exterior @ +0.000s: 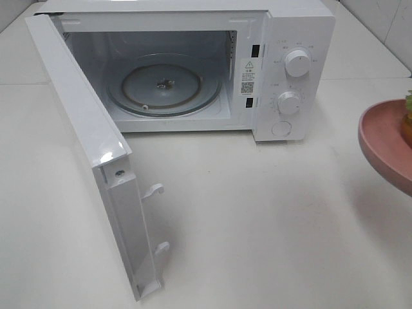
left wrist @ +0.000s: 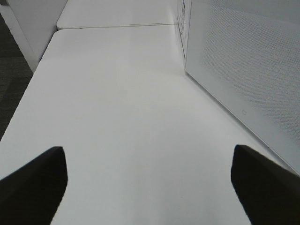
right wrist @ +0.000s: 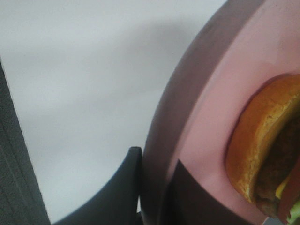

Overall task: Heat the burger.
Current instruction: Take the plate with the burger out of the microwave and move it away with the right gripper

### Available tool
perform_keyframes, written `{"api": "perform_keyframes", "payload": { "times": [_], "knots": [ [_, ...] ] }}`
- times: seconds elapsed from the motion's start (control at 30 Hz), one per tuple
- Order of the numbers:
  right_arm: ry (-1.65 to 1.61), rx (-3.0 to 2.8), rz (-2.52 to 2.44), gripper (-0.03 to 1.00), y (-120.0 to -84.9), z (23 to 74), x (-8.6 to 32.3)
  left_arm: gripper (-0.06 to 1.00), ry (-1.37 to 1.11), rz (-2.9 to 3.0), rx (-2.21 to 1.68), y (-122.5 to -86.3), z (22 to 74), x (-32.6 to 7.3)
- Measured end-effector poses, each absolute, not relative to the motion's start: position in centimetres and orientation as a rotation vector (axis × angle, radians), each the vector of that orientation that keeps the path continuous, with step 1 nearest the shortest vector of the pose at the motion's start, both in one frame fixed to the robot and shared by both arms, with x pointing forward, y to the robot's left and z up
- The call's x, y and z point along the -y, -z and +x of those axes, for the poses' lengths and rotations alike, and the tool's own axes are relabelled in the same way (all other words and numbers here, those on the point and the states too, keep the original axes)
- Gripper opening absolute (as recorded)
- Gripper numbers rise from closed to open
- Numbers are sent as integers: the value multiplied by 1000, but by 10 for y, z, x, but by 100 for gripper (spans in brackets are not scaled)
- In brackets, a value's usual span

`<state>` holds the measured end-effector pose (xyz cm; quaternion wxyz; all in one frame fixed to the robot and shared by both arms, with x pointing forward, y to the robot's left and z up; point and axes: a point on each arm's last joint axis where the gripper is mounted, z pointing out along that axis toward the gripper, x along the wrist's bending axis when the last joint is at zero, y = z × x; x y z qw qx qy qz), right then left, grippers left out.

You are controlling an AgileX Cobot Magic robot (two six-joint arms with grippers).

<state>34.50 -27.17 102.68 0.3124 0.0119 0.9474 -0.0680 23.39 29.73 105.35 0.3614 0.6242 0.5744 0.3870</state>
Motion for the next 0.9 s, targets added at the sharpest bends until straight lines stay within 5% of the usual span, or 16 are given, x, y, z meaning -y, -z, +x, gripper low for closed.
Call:
{"api": "perform_keyframes", "payload": {
  "times": [0.9],
  "knots": [
    [303,-2423,571,11,-1017,361,274,89,-997,1608,-1480,-1053,234,-297]
  ]
}}
